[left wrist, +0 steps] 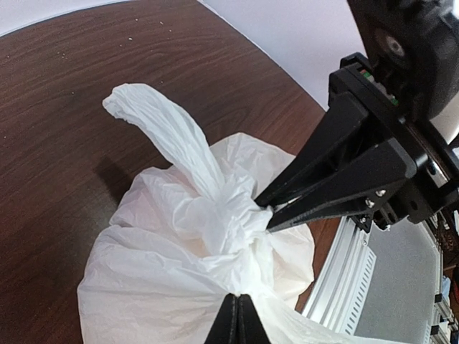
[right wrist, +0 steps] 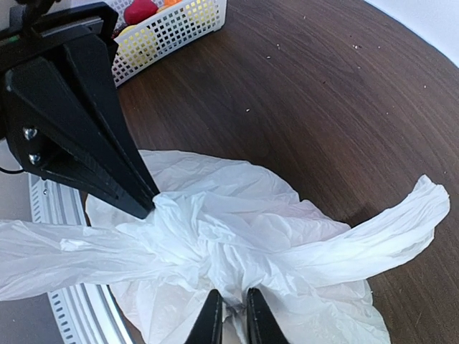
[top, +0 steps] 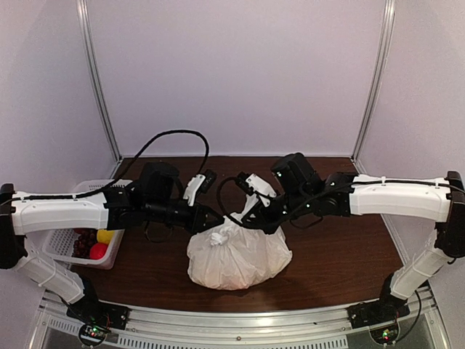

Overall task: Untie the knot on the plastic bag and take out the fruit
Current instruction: Untie the bag handles from the takeout bag.

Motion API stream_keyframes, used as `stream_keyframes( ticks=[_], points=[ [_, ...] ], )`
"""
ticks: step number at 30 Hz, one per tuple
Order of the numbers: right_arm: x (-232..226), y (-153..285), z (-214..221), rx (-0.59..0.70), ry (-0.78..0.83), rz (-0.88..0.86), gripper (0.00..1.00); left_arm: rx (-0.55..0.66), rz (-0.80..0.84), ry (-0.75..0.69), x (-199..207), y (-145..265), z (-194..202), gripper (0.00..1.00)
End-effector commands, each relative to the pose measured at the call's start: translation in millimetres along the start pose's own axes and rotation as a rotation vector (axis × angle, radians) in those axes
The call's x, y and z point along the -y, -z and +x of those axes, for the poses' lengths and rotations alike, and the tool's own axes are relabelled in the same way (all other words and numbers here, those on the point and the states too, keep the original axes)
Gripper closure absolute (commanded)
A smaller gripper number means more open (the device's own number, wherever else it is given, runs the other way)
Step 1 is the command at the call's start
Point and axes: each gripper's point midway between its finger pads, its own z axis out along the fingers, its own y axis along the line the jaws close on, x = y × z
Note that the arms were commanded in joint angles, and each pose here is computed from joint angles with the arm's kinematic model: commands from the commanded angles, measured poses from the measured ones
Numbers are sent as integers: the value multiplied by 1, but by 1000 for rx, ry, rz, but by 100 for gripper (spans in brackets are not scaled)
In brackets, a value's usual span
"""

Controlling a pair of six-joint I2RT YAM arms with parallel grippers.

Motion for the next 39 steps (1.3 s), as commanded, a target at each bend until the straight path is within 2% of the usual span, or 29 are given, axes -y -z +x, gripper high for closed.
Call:
stream_keyframes(
  ticks=[1,3,10,20,33,38,39],
  points=[
    [7,9,-9,69,-26,39,95,74,15,-31,9,10,-17,100],
    [10,12,-11,93,-41,55,100,77,10,-27,8,11,-17,100],
    [17,28,-17,188,-90,101,100,86,-15,-9,4,12,-17,100],
    [35,50,-17,236,-118,215,100,133,-107,15,-9,25,-25,100],
    [36,47,3,221,-169,211,100,147,-162,46,-22,33,-14,100],
    [30,53,-2,231,-177,177,100,135,-160,29,-21,34,-11,100],
    [27,54,-5,228,-174,163,95,131,-140,17,-18,33,-11,100]
  ],
)
